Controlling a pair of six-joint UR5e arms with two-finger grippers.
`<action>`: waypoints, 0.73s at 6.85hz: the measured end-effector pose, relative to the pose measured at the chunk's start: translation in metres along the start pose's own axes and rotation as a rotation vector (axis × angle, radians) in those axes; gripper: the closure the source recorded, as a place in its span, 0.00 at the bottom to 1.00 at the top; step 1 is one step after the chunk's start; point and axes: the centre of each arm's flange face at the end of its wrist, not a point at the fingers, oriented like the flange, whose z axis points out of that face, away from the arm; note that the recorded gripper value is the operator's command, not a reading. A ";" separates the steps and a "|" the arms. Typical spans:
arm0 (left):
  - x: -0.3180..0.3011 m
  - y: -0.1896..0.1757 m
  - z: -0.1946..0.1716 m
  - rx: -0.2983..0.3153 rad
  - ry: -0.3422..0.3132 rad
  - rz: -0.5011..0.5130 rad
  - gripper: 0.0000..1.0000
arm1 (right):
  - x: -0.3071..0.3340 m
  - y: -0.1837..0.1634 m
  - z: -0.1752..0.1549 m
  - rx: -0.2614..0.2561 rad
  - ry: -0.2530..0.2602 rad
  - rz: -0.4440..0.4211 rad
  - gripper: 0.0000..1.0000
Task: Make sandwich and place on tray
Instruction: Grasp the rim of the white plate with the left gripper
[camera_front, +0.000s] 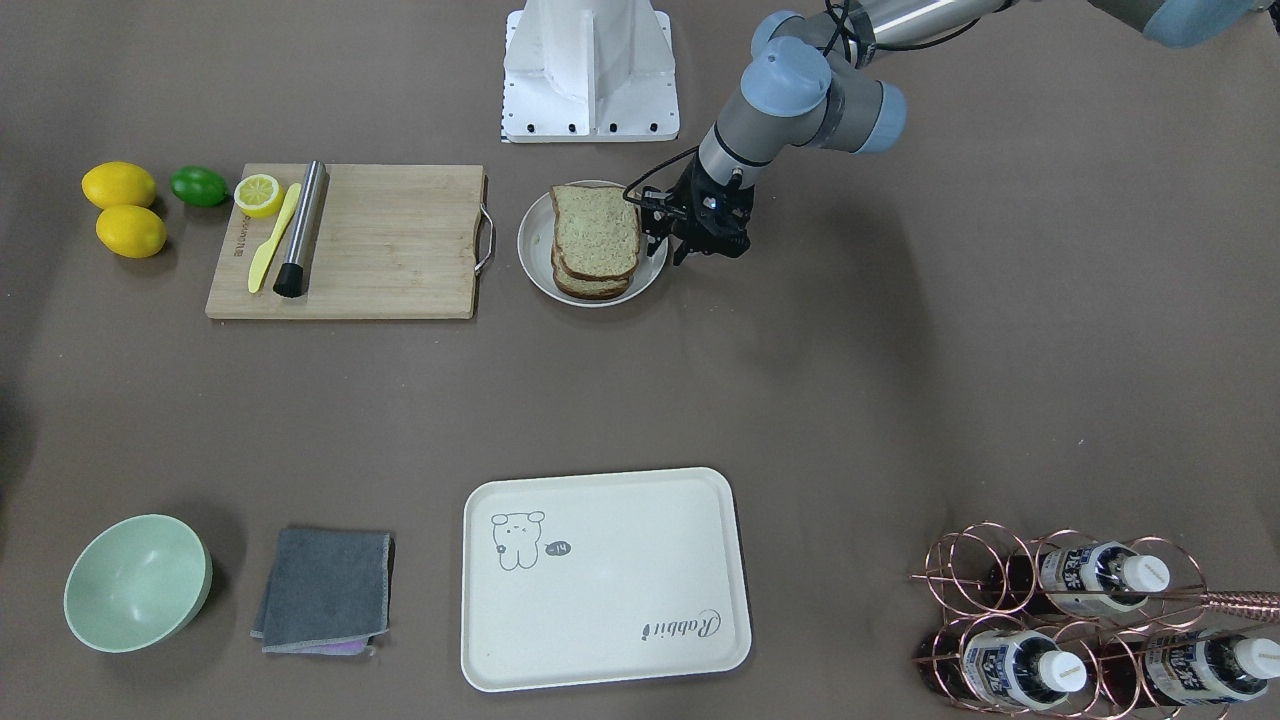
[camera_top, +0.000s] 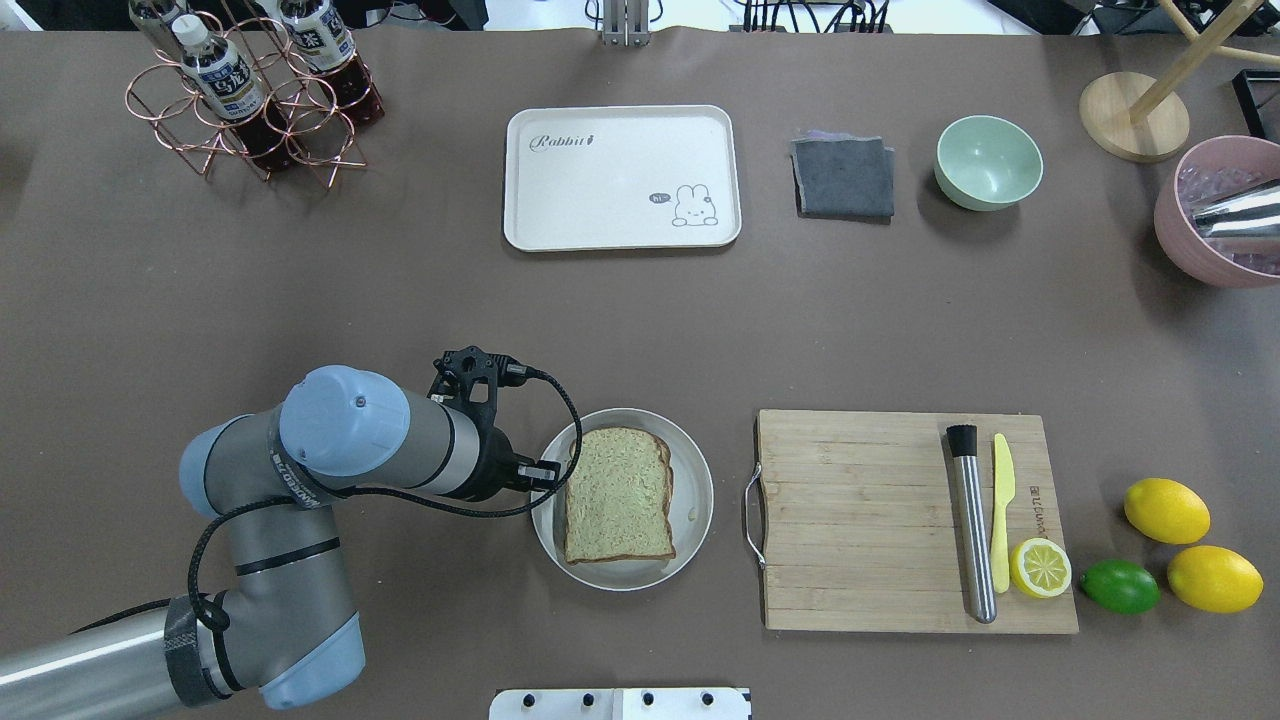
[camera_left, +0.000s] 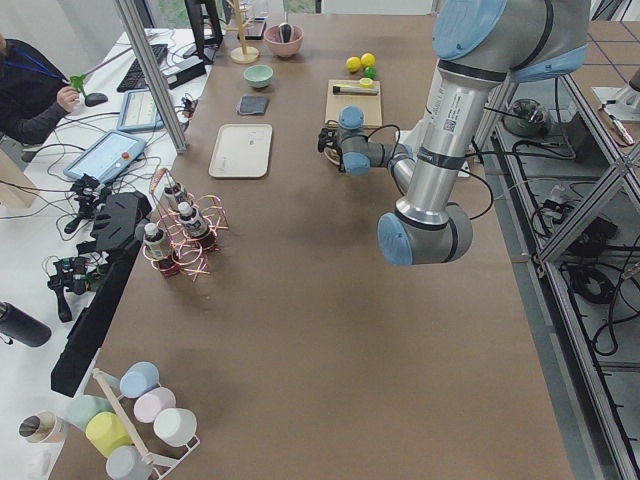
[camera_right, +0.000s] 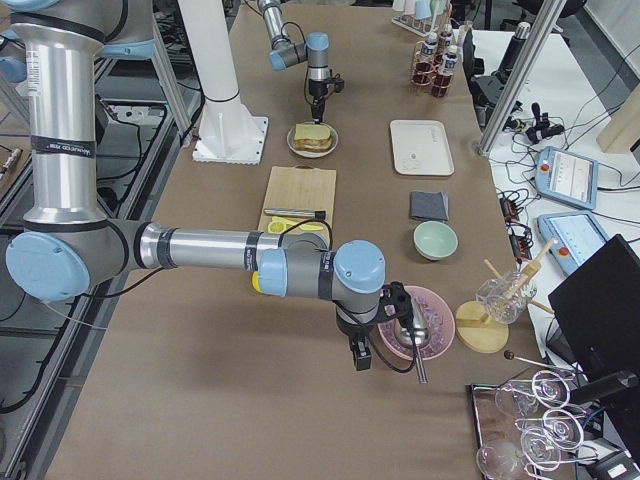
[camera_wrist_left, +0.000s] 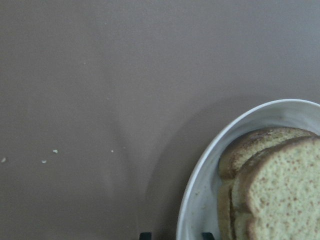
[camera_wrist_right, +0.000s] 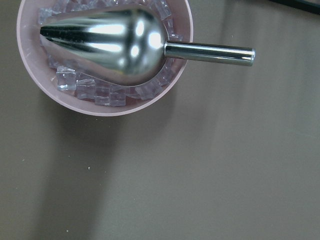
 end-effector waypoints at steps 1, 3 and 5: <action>0.001 0.003 0.002 -0.005 0.000 0.005 1.00 | 0.000 0.000 0.000 0.000 0.000 0.000 0.00; 0.001 -0.002 -0.001 0.001 0.003 0.029 1.00 | 0.001 0.002 0.001 -0.002 0.001 0.002 0.00; -0.009 -0.042 -0.030 0.022 0.026 0.054 1.00 | 0.002 0.004 0.003 -0.003 0.000 0.003 0.00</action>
